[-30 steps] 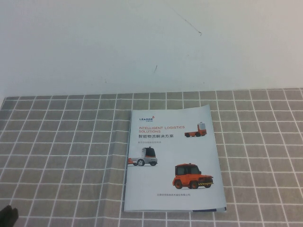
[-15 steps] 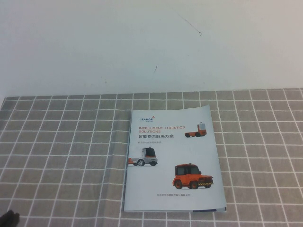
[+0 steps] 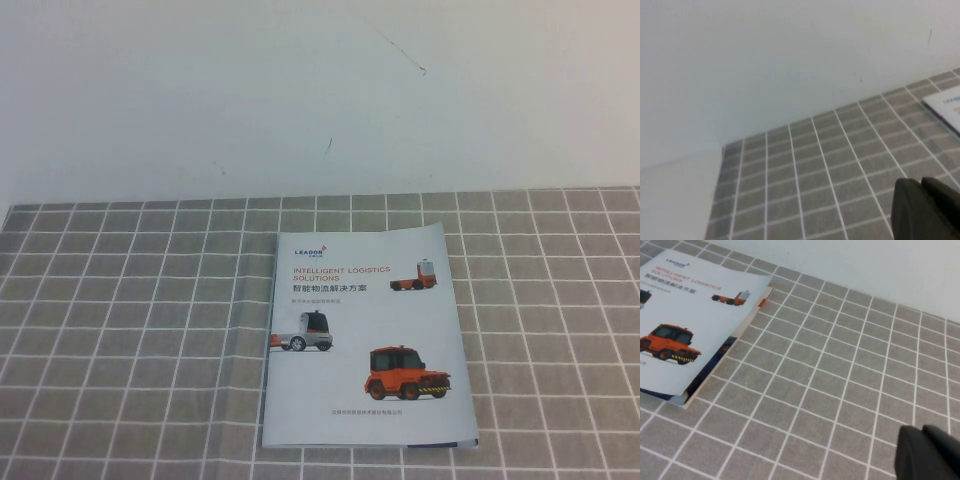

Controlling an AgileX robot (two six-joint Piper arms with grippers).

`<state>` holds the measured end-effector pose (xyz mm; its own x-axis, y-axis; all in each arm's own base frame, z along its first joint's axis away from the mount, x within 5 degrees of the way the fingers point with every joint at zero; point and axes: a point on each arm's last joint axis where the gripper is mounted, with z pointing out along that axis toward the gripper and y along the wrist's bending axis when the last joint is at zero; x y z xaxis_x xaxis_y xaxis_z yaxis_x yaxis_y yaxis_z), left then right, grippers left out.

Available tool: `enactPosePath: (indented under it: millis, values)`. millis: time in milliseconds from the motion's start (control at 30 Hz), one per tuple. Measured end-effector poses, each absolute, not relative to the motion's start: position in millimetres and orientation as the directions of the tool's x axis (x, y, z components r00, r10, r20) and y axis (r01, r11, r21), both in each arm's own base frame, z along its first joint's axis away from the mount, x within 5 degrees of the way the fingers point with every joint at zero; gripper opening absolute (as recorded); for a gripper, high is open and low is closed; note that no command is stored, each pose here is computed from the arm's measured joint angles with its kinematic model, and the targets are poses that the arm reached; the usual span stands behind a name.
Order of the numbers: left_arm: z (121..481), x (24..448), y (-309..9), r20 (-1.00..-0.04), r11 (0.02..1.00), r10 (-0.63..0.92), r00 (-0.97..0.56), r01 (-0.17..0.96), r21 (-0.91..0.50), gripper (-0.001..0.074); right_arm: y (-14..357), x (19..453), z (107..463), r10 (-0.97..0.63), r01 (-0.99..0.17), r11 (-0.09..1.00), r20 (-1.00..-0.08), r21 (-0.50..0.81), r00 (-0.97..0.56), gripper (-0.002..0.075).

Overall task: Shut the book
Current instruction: 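Close the open booklet and leave it lying on the table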

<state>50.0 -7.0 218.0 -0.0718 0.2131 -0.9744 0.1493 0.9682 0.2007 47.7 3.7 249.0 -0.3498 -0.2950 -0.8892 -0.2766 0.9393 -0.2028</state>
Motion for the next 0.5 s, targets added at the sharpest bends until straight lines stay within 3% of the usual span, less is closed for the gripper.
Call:
enactPosePath:
  millis: [133,333,500]
  values:
    - [185,54,-6,-0.973,0.983,0.146,-0.179,0.136,0.123,-0.0003,4,48,249,-0.295,-0.277,0.939,-0.889,-0.203,-0.350,-0.0003]
    - [176,53,-5,-0.965,0.995,-0.011,-0.262,0.091,-0.037,-0.0003,4,48,249,-0.295,-0.277,0.939,-0.889,-0.203,-0.350,-0.0003]
    - [176,53,-5,-0.961,0.993,-0.066,-0.268,0.075,-0.090,-0.0003,4,48,249,-0.295,-0.277,0.939,-0.889,-0.203,-0.350,-0.0003]
